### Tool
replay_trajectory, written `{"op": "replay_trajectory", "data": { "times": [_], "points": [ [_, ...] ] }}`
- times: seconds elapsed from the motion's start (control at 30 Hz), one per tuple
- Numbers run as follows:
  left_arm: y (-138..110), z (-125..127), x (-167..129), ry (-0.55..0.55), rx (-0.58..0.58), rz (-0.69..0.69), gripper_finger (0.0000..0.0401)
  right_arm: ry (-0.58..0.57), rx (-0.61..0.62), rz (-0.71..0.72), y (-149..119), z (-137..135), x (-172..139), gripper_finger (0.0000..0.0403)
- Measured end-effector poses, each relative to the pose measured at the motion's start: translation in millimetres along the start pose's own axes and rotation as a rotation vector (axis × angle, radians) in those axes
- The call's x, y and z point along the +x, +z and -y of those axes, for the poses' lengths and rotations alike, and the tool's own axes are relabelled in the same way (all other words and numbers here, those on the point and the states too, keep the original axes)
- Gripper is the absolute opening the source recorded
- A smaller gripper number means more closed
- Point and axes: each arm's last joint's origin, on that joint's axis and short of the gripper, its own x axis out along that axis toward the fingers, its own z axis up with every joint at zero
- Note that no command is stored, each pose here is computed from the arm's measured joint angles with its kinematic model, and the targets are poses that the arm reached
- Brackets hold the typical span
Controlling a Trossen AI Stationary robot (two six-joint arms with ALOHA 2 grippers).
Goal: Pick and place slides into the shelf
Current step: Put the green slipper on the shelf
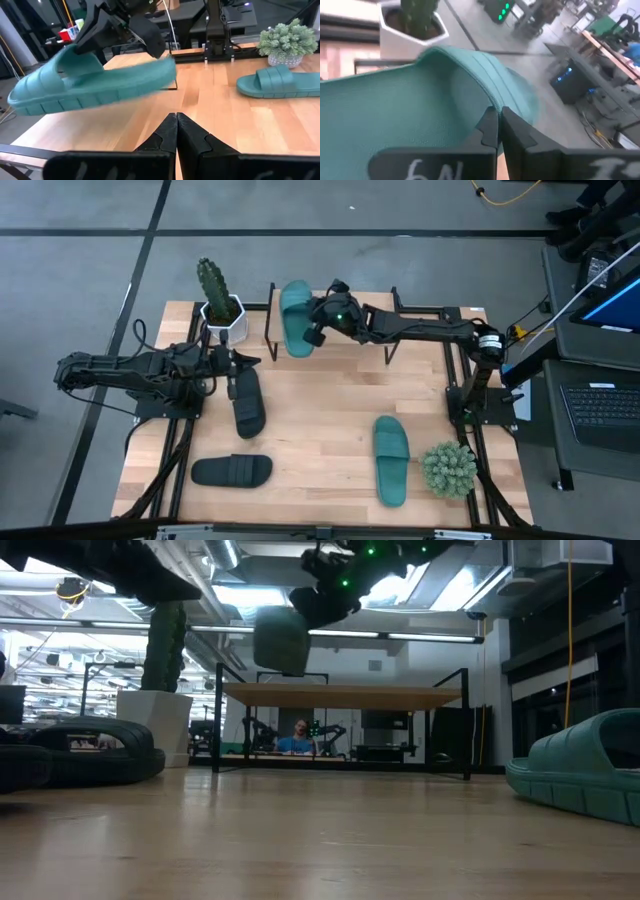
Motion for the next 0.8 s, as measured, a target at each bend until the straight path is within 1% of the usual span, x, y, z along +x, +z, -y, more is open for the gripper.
{"op": "replay_trajectory", "data": {
  "times": [0.23,0.4,0.47,0.53,0.63,0.7,0.8],
  "points": [
    [0,0,0,0.0,0.0,0.001,0.0,-0.028,0.019,0.017,-3,6,4,0.001],
    [0,0,0,0.001,-0.001,0.003,0.0,-0.017,0.009,0.002,-9,-1,13,0.001],
    [0,0,0,0.001,-0.001,0.003,0.0,-0.013,-0.016,-0.009,-11,-3,17,0.001],
    [0,0,0,0.001,-0.003,0.004,0.0,-0.013,-0.04,-0.021,-8,-2,19,0.001],
    [0,0,0,0.001,-0.02,0.004,0.0,-0.01,-0.056,-0.039,7,5,17,0.0009],
    [0,0,0,0.001,-0.022,0.004,0.0,-0.013,-0.032,-0.05,17,11,15,0.0009],
    [0,0,0,0.001,-0.022,0.003,0.0,-0.01,-0.02,-0.106,22,18,15,0.0009]
  ]
}}
